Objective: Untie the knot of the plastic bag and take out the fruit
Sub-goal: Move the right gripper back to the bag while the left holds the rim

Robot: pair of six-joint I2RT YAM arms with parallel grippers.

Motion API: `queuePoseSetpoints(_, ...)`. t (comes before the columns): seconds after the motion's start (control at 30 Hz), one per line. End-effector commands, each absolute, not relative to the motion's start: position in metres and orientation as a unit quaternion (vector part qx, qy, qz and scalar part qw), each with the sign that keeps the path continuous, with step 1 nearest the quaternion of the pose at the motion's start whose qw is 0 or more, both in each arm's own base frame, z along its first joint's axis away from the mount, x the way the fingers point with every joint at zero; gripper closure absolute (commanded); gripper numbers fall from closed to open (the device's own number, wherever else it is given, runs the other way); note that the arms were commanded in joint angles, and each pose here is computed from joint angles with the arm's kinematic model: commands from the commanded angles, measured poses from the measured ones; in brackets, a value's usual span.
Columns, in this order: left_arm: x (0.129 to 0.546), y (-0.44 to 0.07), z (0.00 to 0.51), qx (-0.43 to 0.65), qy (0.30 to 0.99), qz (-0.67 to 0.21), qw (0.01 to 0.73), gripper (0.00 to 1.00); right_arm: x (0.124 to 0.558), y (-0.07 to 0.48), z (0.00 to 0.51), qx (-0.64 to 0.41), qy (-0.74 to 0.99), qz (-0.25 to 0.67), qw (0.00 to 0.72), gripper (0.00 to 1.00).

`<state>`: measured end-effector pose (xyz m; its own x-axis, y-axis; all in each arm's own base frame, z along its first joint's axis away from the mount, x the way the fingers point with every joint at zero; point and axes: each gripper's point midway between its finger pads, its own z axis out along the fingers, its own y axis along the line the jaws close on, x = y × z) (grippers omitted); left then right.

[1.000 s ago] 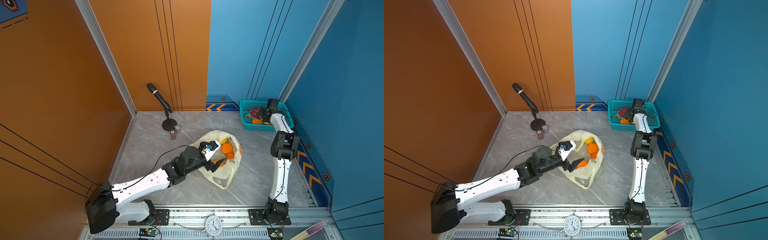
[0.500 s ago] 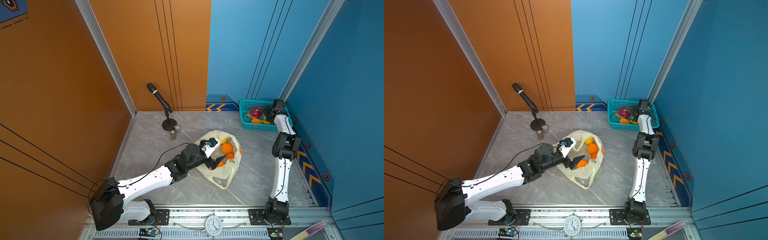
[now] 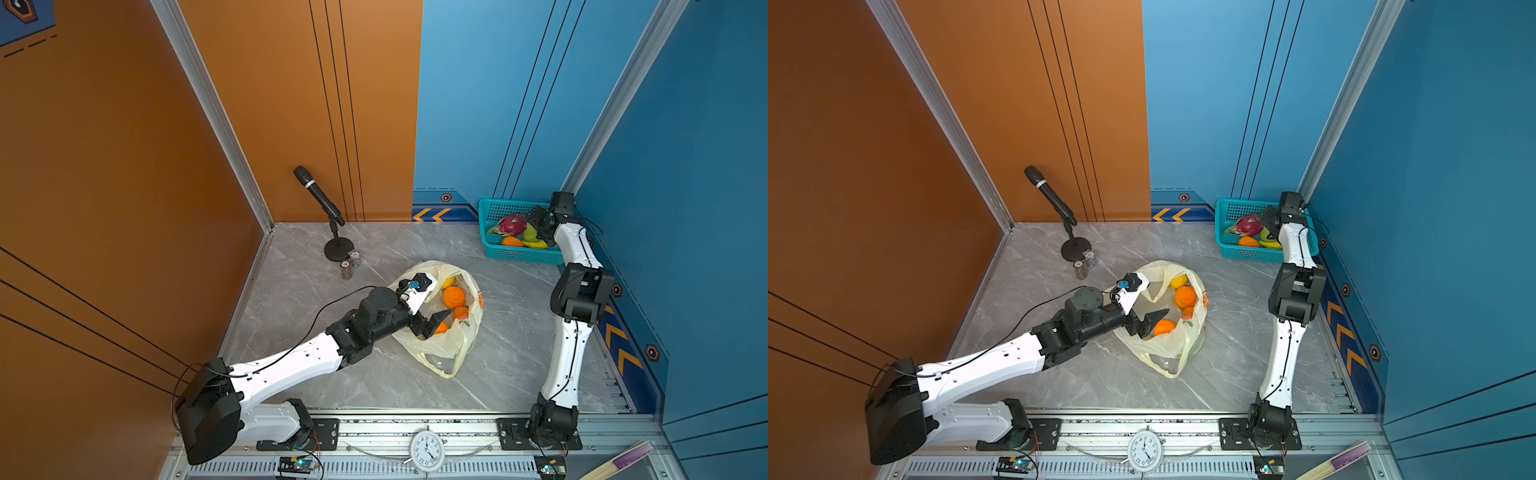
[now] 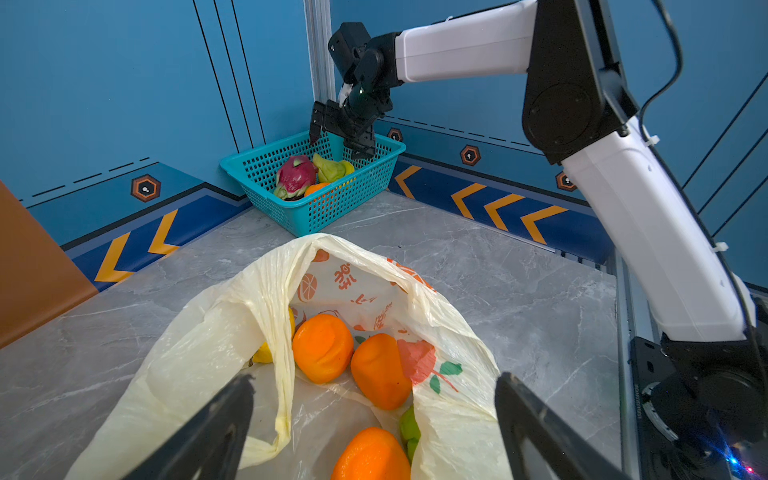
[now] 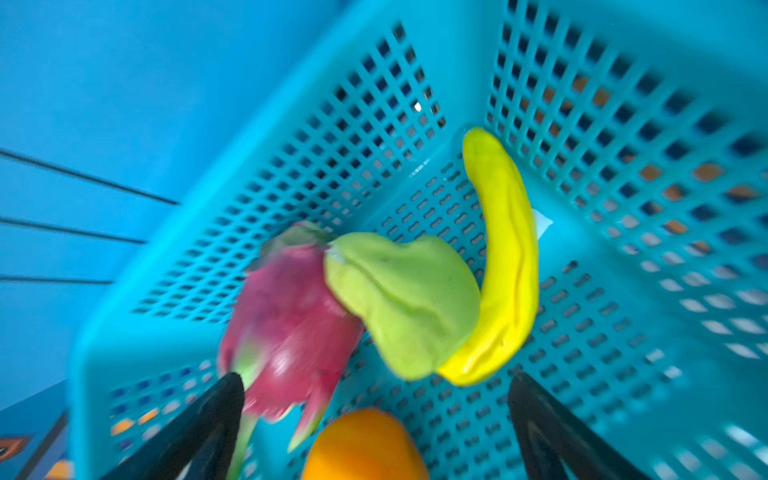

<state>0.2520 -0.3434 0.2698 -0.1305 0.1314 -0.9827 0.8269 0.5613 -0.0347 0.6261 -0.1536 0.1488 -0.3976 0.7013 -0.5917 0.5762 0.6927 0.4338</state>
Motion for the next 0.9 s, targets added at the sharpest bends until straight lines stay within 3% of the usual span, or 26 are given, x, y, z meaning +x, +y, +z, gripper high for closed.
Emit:
queuePoseSetpoints(0.0, 0.244, -0.34, 0.272, 0.344, 0.69, -0.327, 0.547, 0.08, 0.606, -0.137, 0.211, 0.351, 0.83, 0.07, 0.427, 0.0)
queuePoseSetpoints(0.27, 0.232, -0.334, 0.265, 0.326, 0.714, -0.33, 0.525, 0.09, 0.536, -0.078, 0.306, 0.282, 0.819, 0.1, 0.49, 0.0)
queuePoseSetpoints(0.37, 0.23, -0.33, 0.258, 0.311, 0.732, -0.327, 0.51, 0.09, 0.493, -0.044, 0.315, 0.244, 0.827, 0.108, 0.495, 0.0)
queuePoseSetpoints(0.7, 0.228, -0.333, 0.229, 0.281, 0.778, -0.327, 0.457, 0.13, 0.374, 0.049, 0.298, 0.152, 0.85, 0.187, 0.469, 0.0)
queuePoseSetpoints(0.87, 0.236, -0.342, 0.213, 0.274, 0.798, -0.314, 0.435, 0.21, 0.326, 0.084, 0.273, 0.114, 0.869, 0.216, 0.432, 0.0)
